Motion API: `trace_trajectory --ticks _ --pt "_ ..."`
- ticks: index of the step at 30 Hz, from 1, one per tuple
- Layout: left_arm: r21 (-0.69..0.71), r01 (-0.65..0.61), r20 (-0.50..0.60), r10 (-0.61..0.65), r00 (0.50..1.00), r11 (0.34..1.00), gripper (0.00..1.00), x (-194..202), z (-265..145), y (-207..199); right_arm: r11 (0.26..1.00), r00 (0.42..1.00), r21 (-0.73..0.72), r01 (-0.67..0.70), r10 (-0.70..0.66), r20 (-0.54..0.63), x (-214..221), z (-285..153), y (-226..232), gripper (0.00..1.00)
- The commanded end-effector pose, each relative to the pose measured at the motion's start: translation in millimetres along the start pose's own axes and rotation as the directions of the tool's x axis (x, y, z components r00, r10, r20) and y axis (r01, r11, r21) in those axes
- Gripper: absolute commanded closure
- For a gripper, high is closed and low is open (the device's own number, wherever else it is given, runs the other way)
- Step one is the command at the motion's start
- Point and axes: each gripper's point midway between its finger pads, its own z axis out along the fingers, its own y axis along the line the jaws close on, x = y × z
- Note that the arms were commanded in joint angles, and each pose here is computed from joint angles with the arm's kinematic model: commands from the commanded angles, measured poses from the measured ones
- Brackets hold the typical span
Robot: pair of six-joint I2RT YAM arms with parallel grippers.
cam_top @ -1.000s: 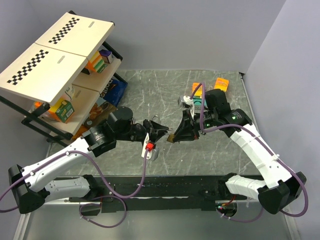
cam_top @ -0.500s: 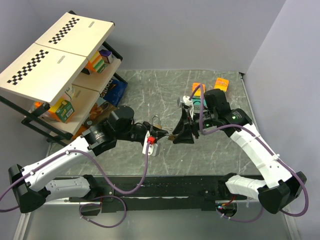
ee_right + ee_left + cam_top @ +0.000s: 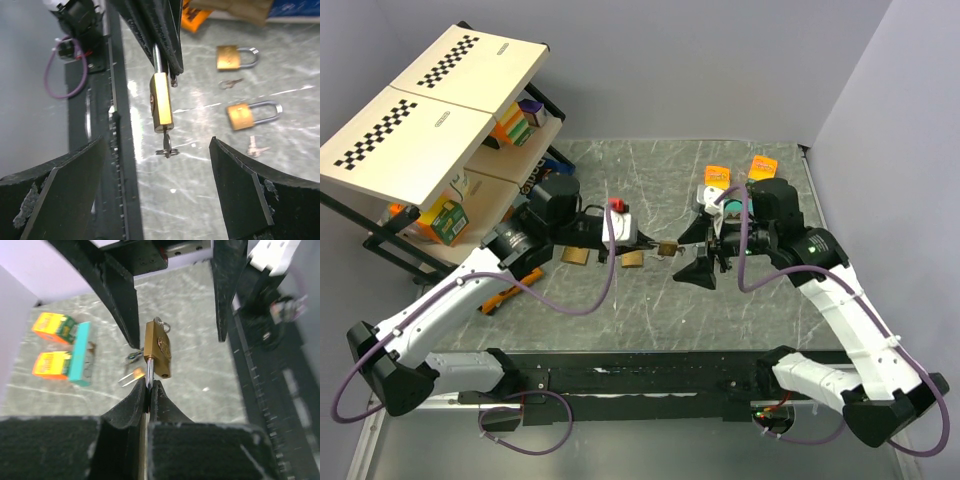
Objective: Lock with the key
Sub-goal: Lock the lock.
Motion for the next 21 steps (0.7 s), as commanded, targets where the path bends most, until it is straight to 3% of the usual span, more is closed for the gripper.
trace_trajectory --ticks 1,7,12,16,21 --pt "0.096 0.155 0.094 -0.164 0.982 0.983 0.99 -34.9 -3.9 -7.7 0.993 0.993 0.063 0.101 -0.104 0.047 -17.2 -7.4 -7.8 0.10" --pt "0.158 0.324 0.085 -0.339 0.937 0.933 0.99 -42.6 -5.0 -9.6 0.993 0.993 0.054 0.105 -0.107 0.045 -23.8 -9.8 -6.4 0.11" --pt "0.173 0.363 0.071 -0.380 0.922 0.915 0.99 -48.0 -7.2 -8.1 0.991 0.987 0.024 0.131 -0.133 0.086 -32.1 -10.5 1.7 0.18" --pt "0.173 0.390 0.073 -0.406 0.911 0.905 0.99 -48.5 -6.6 -7.7 0.988 0.984 -0.011 0.152 -0.150 0.101 -34.0 -12.0 9.8 0.30" --pt "0.174 0.412 0.062 -0.427 0.902 0.895 0.99 -44.1 -4.7 -9.0 0.983 0.977 -0.035 0.182 -0.177 0.117 -38.9 -14.1 15.5 0.33"
